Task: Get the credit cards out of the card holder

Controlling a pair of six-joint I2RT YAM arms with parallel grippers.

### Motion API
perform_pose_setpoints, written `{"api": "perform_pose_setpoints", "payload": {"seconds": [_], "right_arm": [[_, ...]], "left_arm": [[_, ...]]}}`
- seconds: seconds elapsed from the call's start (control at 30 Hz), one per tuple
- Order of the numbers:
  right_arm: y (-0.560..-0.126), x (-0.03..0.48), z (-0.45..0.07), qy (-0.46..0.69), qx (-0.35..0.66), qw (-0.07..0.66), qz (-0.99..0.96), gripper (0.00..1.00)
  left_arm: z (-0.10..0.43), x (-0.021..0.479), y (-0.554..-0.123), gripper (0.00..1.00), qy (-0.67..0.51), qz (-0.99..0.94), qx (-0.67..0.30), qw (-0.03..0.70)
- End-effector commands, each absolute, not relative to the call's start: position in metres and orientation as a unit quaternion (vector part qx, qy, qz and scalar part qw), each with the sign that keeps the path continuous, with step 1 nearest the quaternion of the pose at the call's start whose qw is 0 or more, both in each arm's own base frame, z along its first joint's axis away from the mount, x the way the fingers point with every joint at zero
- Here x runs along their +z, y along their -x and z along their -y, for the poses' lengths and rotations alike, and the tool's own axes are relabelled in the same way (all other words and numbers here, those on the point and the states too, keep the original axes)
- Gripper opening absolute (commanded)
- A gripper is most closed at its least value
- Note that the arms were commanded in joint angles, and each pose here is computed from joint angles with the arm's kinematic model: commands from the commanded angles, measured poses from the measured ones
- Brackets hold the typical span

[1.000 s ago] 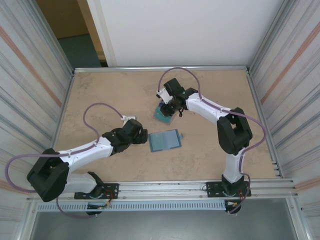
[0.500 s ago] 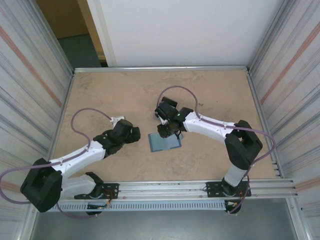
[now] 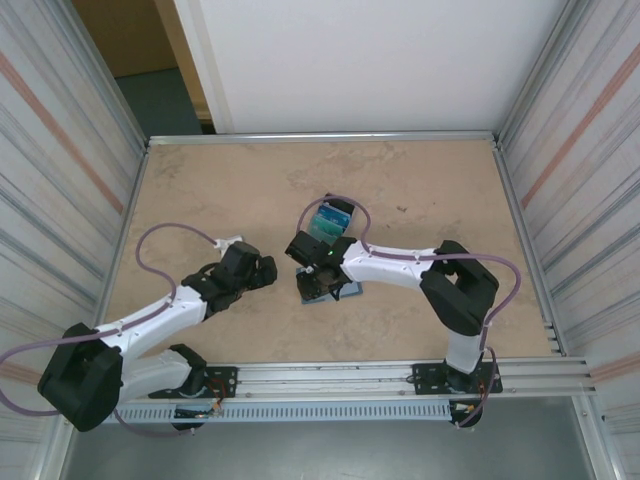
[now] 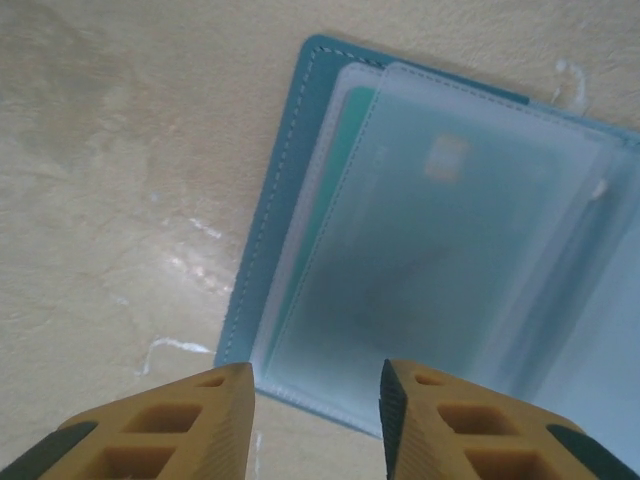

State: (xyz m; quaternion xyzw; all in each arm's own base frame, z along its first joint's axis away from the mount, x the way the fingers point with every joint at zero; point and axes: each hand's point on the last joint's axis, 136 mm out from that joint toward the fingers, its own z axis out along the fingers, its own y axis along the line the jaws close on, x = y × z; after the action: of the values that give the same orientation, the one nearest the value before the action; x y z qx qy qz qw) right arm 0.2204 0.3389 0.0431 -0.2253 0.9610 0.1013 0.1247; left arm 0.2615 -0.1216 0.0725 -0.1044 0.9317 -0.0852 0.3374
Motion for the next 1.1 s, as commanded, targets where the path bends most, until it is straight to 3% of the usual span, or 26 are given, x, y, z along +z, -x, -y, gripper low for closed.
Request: {"api": "perform_pose_setpoints", "payload": {"seconds": [0.0, 0.57, 0.87, 1.07], "right_arm": [[-0.226, 0.043, -0.344, 0.205, 0.1, 0.126, -0.965, 0.41], [-0.226, 0.015, -0.332, 0.189, 0.084, 0.101, -0.973, 0.46], [-0.221, -0.001, -0.317, 0.183, 0.056, 0.087, -0.978, 0.42], [-0.224, -0.002, -0.311, 0.177, 0.041, 0.092, -0.979, 0.33]], "left_arm": [[0.117, 0.072, -0.259, 0.99, 0.118, -0.929, -0.088, 0.339], [0.12, 0.07, -0.258, 0.99, 0.115, -0.93, -0.095, 0.335], [0.12, 0.07, -0.259, 0.99, 0.115, -0.93, -0.095, 0.335], [0.122, 0.072, -0.26, 0.99, 0.11, -0.931, -0.096, 0.335]]}}
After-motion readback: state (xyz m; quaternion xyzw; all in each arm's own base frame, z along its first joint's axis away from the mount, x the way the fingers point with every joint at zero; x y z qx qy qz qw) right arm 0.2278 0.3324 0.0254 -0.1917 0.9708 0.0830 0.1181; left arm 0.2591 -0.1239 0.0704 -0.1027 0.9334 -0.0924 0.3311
